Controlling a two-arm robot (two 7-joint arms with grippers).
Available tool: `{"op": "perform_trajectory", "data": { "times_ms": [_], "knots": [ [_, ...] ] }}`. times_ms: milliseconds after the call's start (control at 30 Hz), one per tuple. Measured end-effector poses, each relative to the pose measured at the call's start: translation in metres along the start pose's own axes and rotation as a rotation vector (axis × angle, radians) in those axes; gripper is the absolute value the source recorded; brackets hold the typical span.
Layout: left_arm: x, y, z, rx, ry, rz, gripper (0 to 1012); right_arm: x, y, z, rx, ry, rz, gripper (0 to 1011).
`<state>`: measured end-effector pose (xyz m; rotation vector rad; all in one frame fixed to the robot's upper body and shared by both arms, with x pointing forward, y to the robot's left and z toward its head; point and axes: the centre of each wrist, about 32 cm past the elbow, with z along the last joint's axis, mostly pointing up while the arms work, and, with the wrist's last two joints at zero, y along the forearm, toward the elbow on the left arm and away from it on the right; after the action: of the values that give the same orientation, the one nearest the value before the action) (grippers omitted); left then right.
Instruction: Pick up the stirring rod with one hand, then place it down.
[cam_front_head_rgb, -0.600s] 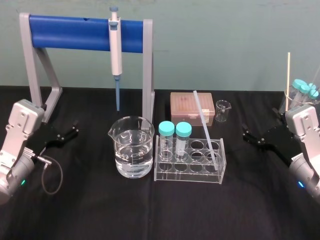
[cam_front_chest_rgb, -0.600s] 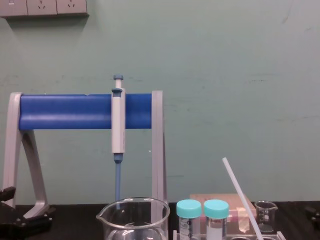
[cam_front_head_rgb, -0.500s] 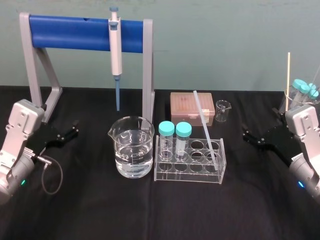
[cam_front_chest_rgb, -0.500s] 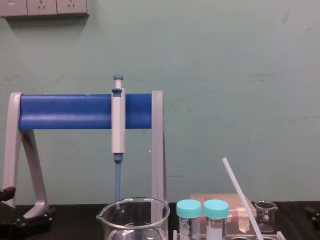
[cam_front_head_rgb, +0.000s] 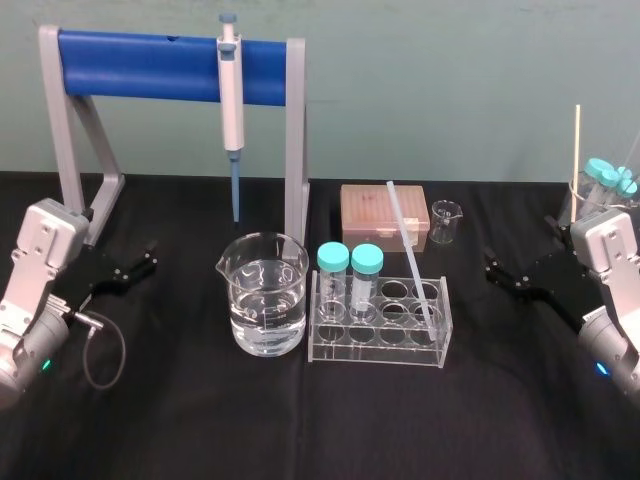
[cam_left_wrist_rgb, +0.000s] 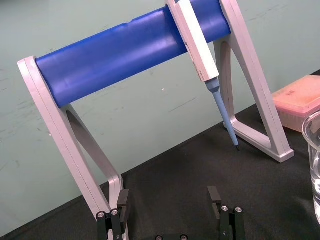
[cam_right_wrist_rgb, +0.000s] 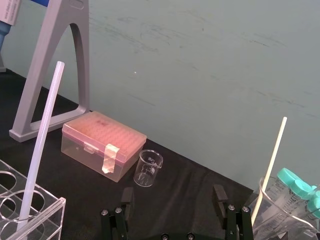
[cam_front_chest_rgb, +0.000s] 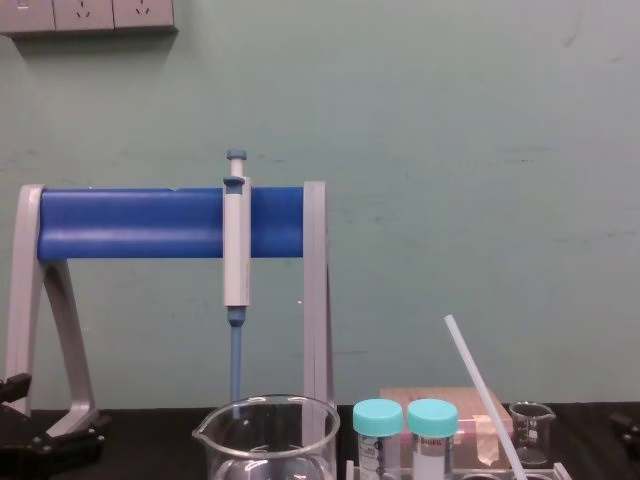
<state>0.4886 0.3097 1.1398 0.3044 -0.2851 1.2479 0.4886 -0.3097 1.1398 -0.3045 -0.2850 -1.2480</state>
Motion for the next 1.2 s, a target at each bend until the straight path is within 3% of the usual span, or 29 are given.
{"op": "perform_trajectory", "data": {
  "times_ms": [1100,1200],
  "knots": [
    [0.0000,0.0000,0.0000,0.000,0.000,0.000,1000,0.0001,0.0000,0.0001,0.000,0.000,0.000,1003],
    [0.0000,0.0000,0.0000,0.000,0.000,0.000,1000,0.0035,0.0002,0.0010,0.005,0.029,0.001,1003]
  ]
}}
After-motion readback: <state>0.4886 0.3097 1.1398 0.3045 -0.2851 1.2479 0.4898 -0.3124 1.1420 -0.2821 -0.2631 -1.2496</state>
